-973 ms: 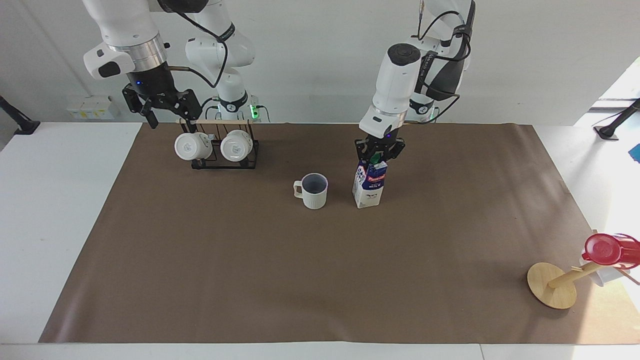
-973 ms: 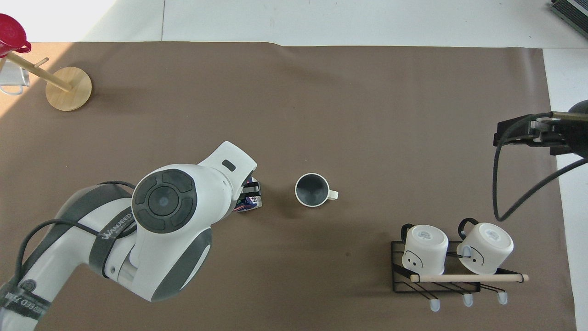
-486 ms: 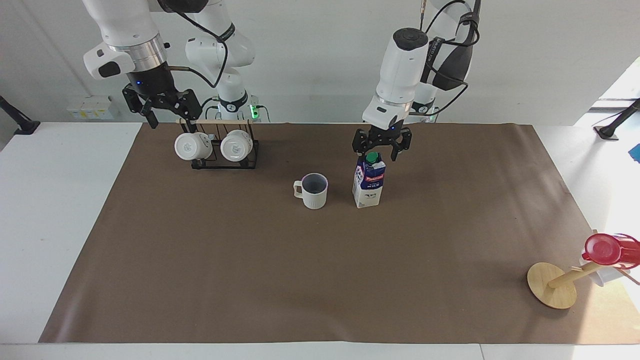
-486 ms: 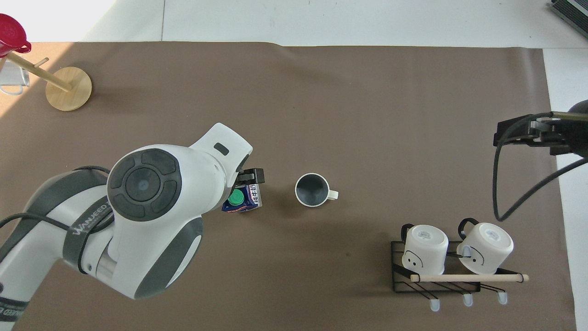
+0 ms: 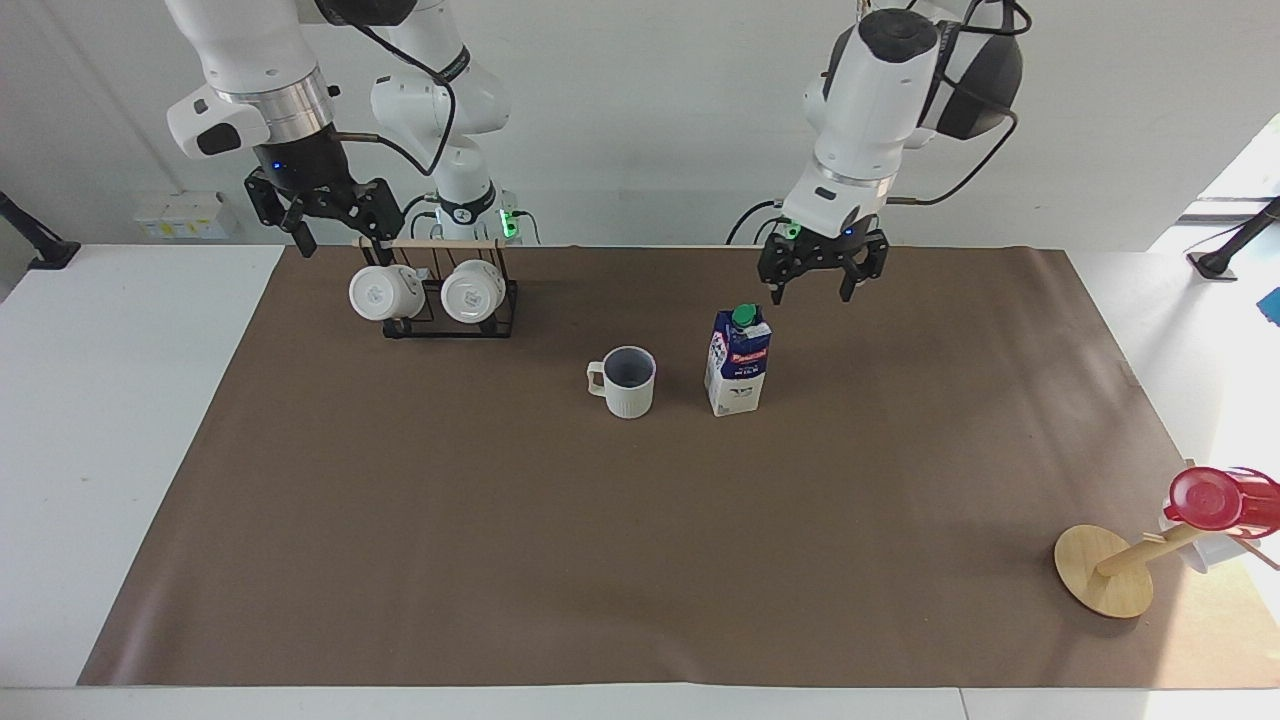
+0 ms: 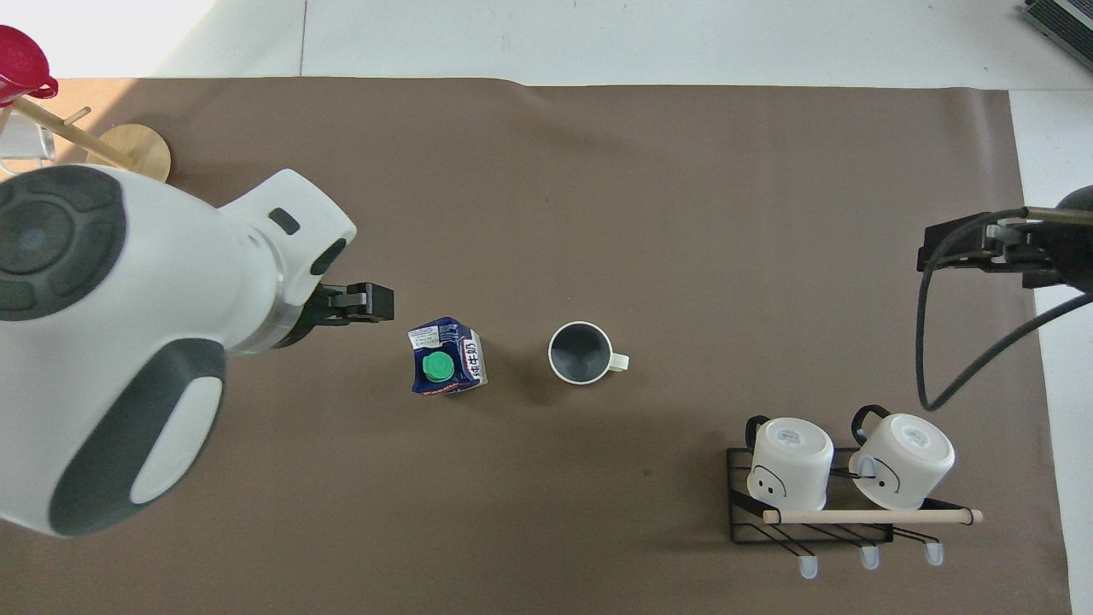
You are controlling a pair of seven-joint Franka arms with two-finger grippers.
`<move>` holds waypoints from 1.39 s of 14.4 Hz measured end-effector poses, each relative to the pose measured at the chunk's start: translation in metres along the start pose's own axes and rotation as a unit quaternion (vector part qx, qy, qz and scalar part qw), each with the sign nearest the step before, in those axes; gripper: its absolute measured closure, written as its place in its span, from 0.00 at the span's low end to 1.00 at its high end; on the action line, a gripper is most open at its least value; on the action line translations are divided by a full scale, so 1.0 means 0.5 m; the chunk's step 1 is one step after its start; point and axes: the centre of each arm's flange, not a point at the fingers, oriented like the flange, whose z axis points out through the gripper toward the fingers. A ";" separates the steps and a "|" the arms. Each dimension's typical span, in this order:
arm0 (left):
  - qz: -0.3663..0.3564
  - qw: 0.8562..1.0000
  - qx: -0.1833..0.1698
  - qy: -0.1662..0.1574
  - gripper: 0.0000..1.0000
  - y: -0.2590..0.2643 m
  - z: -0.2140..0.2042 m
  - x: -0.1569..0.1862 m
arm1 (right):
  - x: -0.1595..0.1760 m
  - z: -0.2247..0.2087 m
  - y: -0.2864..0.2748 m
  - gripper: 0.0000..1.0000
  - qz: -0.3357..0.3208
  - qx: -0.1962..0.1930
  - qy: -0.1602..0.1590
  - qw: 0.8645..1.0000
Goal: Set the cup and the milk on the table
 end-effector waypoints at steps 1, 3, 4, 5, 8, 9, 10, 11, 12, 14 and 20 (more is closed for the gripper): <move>0.007 1.000 0.002 -0.001 0.00 -0.050 -0.019 0.009 | 0.000 0.000 0.000 0.00 0.000 0.000 0.000 1.000; 0.015 1.000 0.005 -0.008 0.00 -0.152 -0.053 0.019 | 0.000 0.000 0.000 0.00 0.000 0.000 0.000 1.000; 0.018 1.000 0.007 -0.011 0.00 -0.194 -0.069 0.022 | 0.000 0.000 0.000 0.00 0.000 0.000 0.000 1.000; 0.022 1.000 0.008 -0.014 0.00 -0.232 -0.084 0.023 | 0.000 0.000 0.000 0.00 0.000 0.000 0.000 1.000; 0.022 0.999 0.010 -0.028 0.00 -0.309 -0.101 0.023 | 0.000 0.000 0.000 0.00 0.000 0.000 0.000 1.000; 0.022 0.999 0.010 -0.033 0.00 -0.326 -0.100 0.022 | 0.000 0.000 0.000 0.00 0.000 0.000 0.000 1.000; 0.026 0.999 0.009 -0.035 0.00 -0.337 -0.100 0.022 | 0.000 0.000 0.000 0.00 0.000 0.000 0.000 1.000; 0.030 0.999 0.005 -0.037 0.00 -0.344 -0.100 0.022 | 0.000 0.000 0.000 0.00 0.000 0.000 0.000 1.000; 0.033 0.999 0.001 -0.038 0.00 -0.347 -0.100 0.021 | 0.000 0.000 0.000 0.00 0.000 0.000 0.000 1.000; 0.035 0.998 -0.002 -0.043 0.00 -0.348 -0.099 0.019 | 0.000 0.000 0.000 0.00 0.000 0.000 0.000 1.000; 0.037 0.999 -0.004 -0.040 0.00 -0.344 -0.121 0.016 | 0.000 0.000 0.000 0.00 0.000 0.000 0.000 1.000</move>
